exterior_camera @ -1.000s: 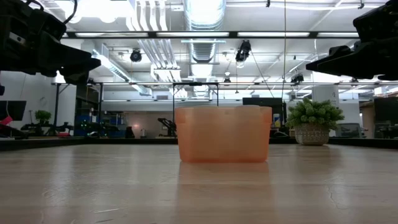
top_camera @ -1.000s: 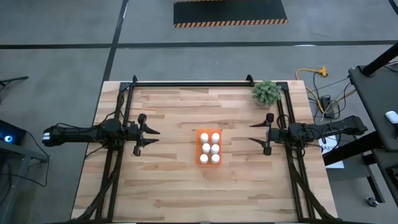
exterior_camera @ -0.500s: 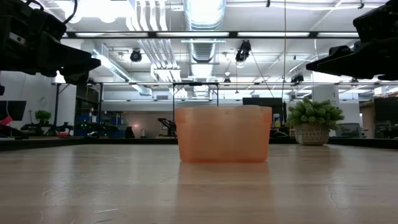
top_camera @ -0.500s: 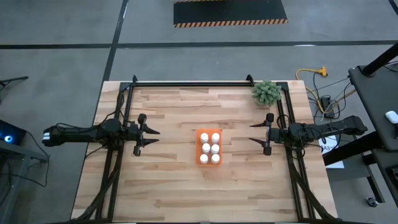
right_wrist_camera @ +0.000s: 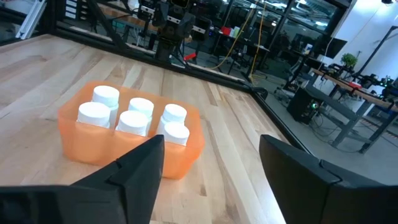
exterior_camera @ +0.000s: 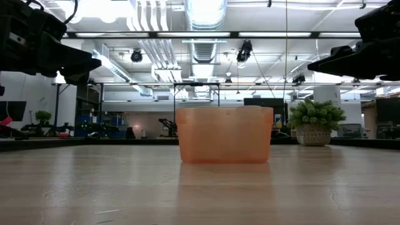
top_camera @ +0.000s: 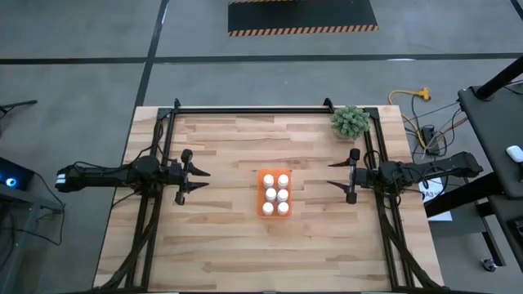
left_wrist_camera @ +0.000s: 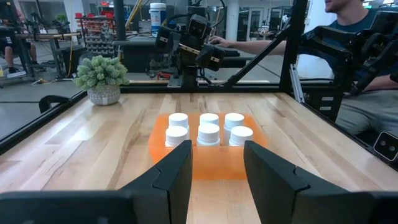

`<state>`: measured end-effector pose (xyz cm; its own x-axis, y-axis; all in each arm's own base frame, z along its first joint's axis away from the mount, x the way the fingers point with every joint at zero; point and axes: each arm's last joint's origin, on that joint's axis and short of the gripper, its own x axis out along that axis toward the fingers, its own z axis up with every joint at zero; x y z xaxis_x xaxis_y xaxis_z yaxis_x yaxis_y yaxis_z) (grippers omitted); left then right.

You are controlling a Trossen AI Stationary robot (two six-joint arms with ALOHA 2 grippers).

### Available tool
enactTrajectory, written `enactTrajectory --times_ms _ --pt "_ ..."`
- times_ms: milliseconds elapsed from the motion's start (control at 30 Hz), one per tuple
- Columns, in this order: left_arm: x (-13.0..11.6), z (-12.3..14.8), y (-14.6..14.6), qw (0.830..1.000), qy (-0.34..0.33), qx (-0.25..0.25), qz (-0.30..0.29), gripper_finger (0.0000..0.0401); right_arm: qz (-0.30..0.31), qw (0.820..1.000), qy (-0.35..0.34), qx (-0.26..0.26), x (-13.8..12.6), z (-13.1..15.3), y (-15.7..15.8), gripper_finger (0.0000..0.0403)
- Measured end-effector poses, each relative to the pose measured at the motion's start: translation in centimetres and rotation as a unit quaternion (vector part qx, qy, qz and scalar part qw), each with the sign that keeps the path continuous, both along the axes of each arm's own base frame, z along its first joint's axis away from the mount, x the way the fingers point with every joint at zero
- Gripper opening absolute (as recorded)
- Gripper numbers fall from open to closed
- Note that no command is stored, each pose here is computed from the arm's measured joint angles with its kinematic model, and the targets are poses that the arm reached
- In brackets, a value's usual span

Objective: Pick and place pill bottles into a basket
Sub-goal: Return to Home Position

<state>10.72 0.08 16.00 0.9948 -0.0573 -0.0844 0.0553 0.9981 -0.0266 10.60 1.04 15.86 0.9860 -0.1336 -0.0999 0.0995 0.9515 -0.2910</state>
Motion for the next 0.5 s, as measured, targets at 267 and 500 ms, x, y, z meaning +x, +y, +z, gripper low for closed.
enactTrajectory --times_ms 267,500 --pt "-0.01 0.02 0.0 1.0 -0.001 0.0 0.0 0.0128 0.0 1.0 0.0 0.0 0.0 0.0 0.0 0.0251" --pt "-0.01 0.02 0.0 1.0 -0.001 0.0 0.0 0.0128 0.0 1.0 0.0 0.001 0.0 0.0 0.0 0.0251"
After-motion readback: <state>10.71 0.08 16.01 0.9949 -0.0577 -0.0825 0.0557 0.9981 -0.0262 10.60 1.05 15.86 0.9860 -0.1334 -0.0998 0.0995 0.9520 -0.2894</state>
